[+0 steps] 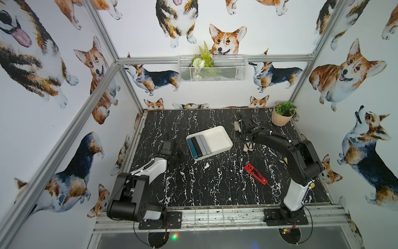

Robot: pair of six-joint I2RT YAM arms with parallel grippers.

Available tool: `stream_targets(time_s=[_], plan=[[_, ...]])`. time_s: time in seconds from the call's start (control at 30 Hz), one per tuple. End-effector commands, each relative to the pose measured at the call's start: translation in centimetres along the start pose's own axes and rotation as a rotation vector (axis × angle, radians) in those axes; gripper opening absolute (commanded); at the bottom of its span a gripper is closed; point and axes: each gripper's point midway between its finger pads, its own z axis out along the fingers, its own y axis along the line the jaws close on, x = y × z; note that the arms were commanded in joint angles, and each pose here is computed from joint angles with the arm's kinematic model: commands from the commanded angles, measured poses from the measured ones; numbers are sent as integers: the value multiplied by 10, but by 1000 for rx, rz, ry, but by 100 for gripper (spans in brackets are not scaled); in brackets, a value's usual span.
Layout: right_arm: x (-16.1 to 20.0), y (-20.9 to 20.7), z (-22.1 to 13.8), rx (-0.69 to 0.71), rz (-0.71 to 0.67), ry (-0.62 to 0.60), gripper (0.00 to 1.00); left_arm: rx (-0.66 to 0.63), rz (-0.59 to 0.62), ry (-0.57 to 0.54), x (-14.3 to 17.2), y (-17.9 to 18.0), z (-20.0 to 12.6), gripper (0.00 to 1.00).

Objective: Put the pruning pliers into the storage box
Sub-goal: Pick up the pruning pliers from the center of the board, then place the pruning pliers in the storage box.

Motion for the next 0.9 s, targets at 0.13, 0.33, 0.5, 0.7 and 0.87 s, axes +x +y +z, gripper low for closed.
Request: stream_targets(time_s=[0.13, 0.33, 0.5, 0.7, 0.87], plan=[[-7, 19, -8, -32, -37, -22, 0, 19, -9, -20, -4, -3, 1, 39], [-3, 41, -6, -63, -92, -22, 0, 21, -13, -15, -2, -2, 2, 39], [-2, 53, -5, -80, -106, -22, 0, 25, -17, -13, -2, -2, 3, 39], [-3, 62, -4, -97, -111, -23, 0, 25, -17, -17, -1, -1, 2, 39], [-2, 72, -3, -117, -117, -19, 0, 23, -24, -20, 0, 1, 2, 39]])
